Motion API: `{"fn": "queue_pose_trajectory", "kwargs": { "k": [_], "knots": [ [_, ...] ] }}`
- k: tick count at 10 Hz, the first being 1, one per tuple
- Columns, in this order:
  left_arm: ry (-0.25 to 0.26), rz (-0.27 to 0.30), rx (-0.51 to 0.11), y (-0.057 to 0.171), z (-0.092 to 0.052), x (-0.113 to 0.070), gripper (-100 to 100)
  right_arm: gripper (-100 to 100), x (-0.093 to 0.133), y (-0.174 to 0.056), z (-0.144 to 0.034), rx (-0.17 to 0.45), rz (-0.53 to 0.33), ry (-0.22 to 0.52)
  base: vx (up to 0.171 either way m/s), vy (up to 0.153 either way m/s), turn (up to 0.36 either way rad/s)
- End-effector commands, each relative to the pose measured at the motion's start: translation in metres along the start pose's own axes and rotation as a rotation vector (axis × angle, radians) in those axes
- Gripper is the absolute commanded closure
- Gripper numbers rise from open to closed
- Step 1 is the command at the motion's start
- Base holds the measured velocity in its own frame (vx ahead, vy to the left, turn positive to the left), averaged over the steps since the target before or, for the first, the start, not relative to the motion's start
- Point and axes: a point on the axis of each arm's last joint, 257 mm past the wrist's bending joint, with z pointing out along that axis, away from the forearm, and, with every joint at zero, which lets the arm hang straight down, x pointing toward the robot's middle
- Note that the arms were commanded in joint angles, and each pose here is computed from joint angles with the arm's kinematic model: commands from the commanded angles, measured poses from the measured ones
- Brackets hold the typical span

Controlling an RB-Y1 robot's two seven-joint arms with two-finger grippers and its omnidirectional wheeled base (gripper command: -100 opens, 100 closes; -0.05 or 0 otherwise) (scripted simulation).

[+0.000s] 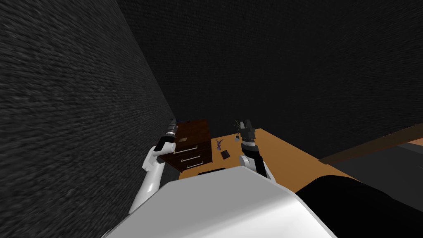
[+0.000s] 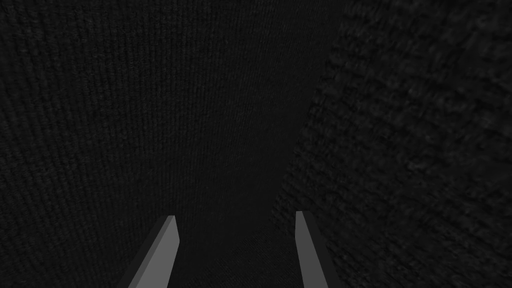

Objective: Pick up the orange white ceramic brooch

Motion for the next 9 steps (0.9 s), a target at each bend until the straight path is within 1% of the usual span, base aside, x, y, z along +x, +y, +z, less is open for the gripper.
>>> {"fn": "queue_pose_trajectory", "kwargs": {
  "k": [1, 2, 3, 5, 6, 7, 8, 9],
  "knots": [
    [0.000, -0.007, -0.053, 0.014, 0.004, -0.004, -100, 0, 0.000, 0.000, 0.000, 0.000, 0.000, 0.000, 0.005, 0.000, -0.014],
    [0.000, -0.007, -0.063, 0.017, 0.004, -0.004, -100, 0, 0.000, 0.000, 0.000, 0.000, 0.000, 0.000, 0.000, 0.000, 0.000],
    [-0.001, -0.025, -0.099, 0.024, 0.016, -0.006, -100, 0, 0.000, 0.000, 0.000, 0.000, 0.000, 0.000, 0.004, 0.000, -0.013],
    [0.001, -0.025, -0.138, 0.034, 0.014, -0.006, -100, 0, 0.000, 0.000, 0.000, 0.000, 0.000, 0.000, 0.002, 0.001, -0.005],
    [0.002, -0.043, -0.172, 0.041, 0.025, -0.007, -100, 0, 0.000, 0.000, 0.000, 0.000, 0.000, 0.000, 0.000, 0.000, 0.000],
    [0.003, -0.043, -0.201, 0.048, 0.024, -0.006, -100, 0, 0.000, 0.000, 0.000, 0.000, 0.000, 0.000, 0.006, 0.001, -0.015],
    [0.004, -0.043, -0.215, 0.052, 0.023, -0.006, -100, 0, 0.000, 0.000, 0.000, 0.000, 0.000, 0.000, 0.000, 0.000, 0.000],
    [0.008, -0.062, -0.248, 0.058, 0.033, -0.006, -100, 0, 0.000, 0.000, 0.000, 0.000, 0.000, 0.000, 0.006, 0.002, -0.015]
  ]
}}
